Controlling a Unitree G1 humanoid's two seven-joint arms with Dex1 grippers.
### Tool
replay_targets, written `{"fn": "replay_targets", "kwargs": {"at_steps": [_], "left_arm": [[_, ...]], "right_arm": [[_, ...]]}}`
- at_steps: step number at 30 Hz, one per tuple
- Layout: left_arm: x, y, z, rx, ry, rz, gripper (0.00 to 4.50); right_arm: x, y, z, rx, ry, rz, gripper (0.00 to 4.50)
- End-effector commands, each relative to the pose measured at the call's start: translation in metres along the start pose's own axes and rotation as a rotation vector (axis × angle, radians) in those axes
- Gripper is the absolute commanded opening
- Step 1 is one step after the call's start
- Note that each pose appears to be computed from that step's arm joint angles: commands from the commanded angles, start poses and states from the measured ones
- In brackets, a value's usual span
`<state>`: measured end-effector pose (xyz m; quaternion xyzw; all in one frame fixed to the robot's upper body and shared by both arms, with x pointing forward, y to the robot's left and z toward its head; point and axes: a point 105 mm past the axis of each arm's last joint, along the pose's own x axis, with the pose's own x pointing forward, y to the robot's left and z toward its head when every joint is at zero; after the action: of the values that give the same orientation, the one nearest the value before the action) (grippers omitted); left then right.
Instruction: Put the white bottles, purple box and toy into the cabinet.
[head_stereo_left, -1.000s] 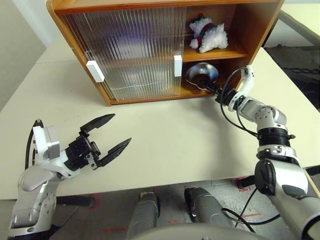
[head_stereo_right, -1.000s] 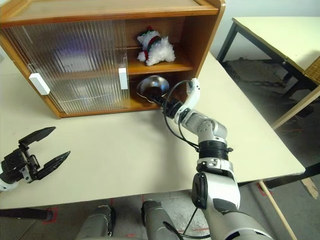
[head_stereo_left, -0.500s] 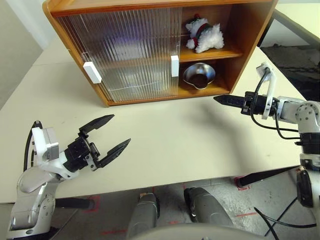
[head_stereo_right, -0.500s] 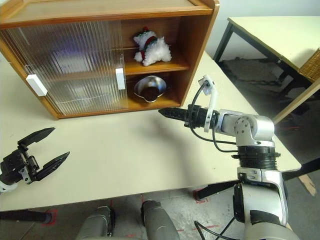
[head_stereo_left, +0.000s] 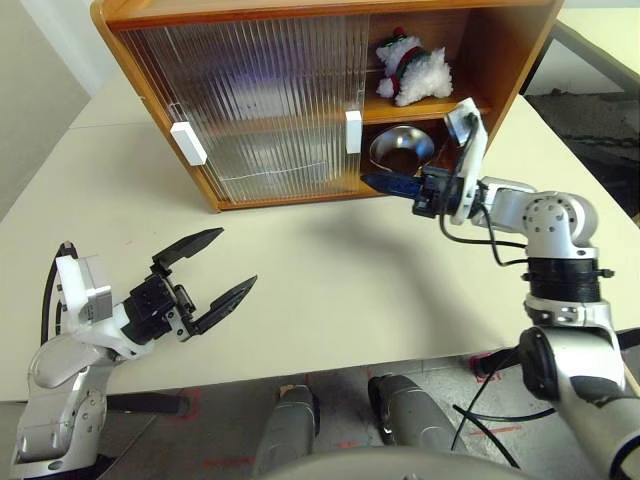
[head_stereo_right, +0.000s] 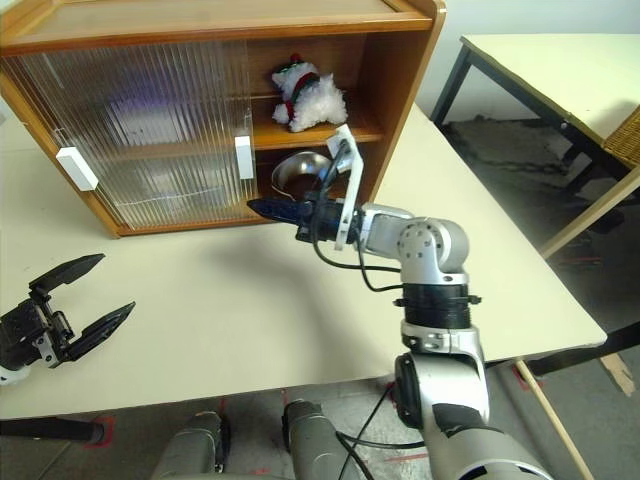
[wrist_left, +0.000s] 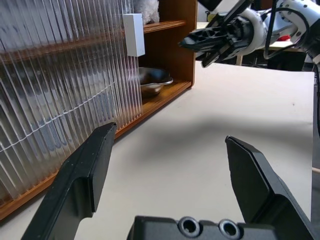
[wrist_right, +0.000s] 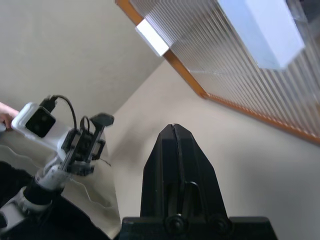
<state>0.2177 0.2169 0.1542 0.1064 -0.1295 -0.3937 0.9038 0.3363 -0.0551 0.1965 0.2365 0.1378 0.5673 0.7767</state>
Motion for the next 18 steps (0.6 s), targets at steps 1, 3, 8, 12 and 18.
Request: {"fn": "replay_targets", "kwargs": {"at_steps": [1, 3, 8, 12, 18], "left_arm": [[-0.005, 0.002, 0.001, 0.014, 0.017, 0.013, 4.5], [-0.006, 0.002, 0.001, 0.015, 0.021, 0.016, 4.5], [-0.006, 0.002, 0.001, 0.017, 0.022, 0.022, 4.5], [-0.006, 0.002, 0.001, 0.018, 0.021, 0.025, 4.5], [-0.005, 0.003, 0.001, 0.019, 0.021, 0.027, 4.5]], "right_arm": [[0.012, 0.006, 0.007, -0.053, -0.041, -0.016, 0.02], [0.019, 0.008, 0.01, -0.057, -0.069, -0.018, 0.02], [0.044, 0.013, 0.012, -0.06, -0.131, -0.025, 0.02], [0.054, 0.006, 0.016, -0.091, -0.161, -0.075, 0.02], [0.066, -0.003, 0.016, -0.135, -0.143, -0.137, 0.02]]}}
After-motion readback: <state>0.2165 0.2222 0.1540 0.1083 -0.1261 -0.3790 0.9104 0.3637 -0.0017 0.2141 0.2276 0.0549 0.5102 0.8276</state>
